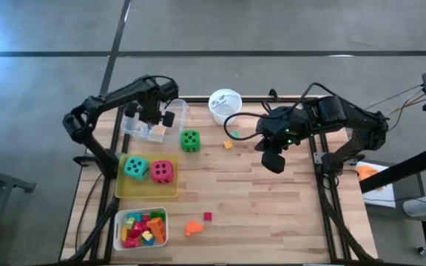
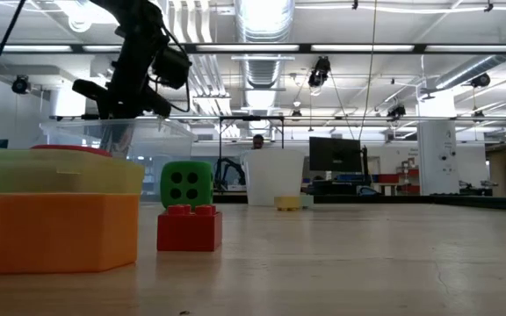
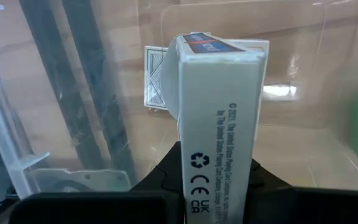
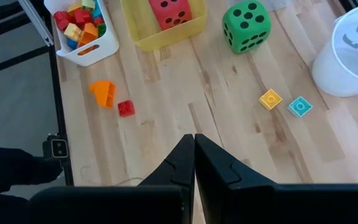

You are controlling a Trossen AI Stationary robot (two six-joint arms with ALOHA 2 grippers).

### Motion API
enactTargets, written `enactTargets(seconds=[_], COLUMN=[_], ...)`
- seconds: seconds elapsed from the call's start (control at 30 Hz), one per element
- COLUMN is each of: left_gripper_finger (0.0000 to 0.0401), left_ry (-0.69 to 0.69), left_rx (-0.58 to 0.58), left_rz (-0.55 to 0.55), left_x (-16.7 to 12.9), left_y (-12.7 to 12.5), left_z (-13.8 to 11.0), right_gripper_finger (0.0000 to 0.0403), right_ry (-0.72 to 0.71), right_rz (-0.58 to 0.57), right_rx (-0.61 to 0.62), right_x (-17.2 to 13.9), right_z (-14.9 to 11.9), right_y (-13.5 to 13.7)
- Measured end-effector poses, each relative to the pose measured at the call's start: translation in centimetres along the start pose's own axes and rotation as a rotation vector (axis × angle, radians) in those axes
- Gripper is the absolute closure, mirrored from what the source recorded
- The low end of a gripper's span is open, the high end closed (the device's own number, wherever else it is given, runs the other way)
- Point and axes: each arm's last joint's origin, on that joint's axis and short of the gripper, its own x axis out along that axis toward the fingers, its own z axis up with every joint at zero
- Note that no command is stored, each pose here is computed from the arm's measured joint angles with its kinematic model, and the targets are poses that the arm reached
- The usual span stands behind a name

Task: Pick & Place Toys
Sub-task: Put the red deck of cards into the transparent bin

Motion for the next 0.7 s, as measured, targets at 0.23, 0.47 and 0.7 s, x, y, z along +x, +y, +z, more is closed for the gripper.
enactTargets(seconds=[0.23, 0.47, 0.7], left_gripper_finger=[0.0353, 0.0353, 0.0353], left_ry=[0.028, 0.042, 0.106], left_rx=[0.002, -0.006, 0.009], left_rz=[0.021, 0.031, 0.086], left_x=[0.7, 0.9, 3.2], left_y=[-0.2, 0.1, 0.4], left_z=[0.5, 0.6, -0.2], right_gripper_finger=[0.0394, 0.0394, 0.0394], right_ry=[0.001, 0.004, 0.005], right_rz=[0.003, 0.007, 0.007], right_rx=[-0.003, -0.007, -0.007], right_x=[0.0, 0.0, 0.0], right_z=[-0.1, -0.2, -0.2], right_y=[0.1, 0.3, 0.3])
